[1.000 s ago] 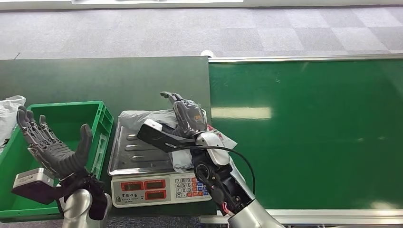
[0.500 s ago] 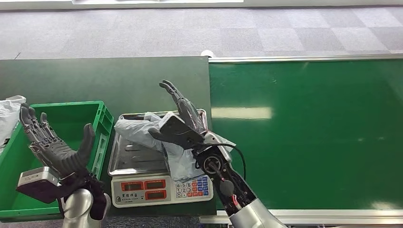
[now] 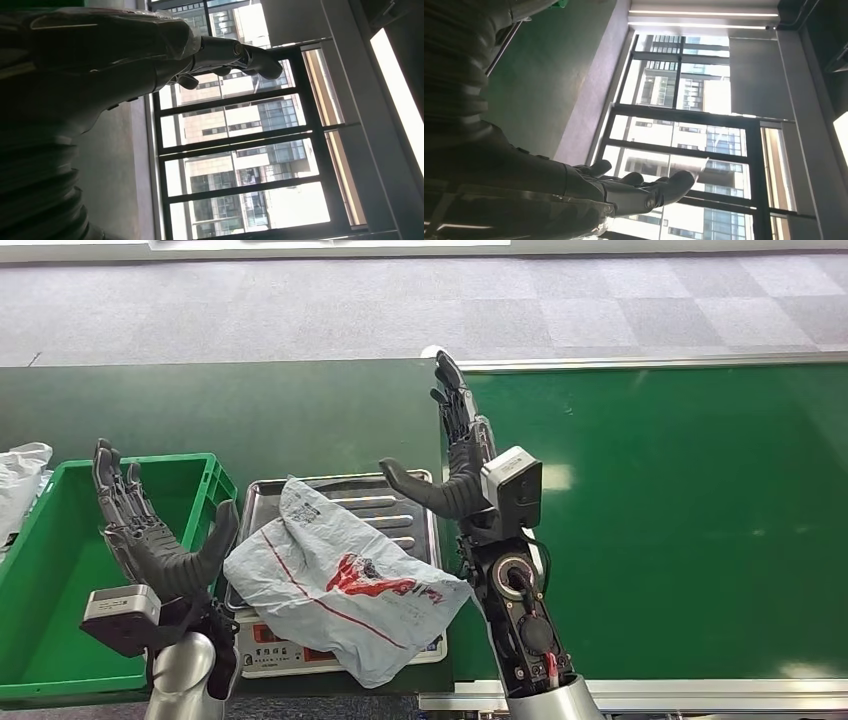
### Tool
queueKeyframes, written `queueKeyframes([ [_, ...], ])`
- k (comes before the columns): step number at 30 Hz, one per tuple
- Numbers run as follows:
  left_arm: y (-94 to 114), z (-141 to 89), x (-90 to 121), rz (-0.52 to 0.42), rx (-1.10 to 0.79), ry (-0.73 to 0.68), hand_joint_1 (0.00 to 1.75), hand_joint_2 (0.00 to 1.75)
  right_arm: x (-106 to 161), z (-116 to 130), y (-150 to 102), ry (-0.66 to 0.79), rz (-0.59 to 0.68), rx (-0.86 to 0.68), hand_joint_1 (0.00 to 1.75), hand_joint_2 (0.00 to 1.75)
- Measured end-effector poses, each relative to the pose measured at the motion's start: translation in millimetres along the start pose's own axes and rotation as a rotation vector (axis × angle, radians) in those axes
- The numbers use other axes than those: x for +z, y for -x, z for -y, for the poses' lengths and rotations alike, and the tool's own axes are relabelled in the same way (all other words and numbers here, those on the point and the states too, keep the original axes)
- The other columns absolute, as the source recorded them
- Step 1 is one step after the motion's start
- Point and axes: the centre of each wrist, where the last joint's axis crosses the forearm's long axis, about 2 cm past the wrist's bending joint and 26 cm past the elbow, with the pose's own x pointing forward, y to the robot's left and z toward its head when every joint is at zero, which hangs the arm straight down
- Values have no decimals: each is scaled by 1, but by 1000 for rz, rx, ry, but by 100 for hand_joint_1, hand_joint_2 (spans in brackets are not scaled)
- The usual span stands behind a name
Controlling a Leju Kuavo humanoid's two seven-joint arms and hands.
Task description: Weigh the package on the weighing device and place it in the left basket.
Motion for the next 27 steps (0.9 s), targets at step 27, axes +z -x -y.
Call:
queueKeyframes([
  [27,4,15,14,-103,-271,489,0,175,37,48,-27,404,273,-116,0,175],
])
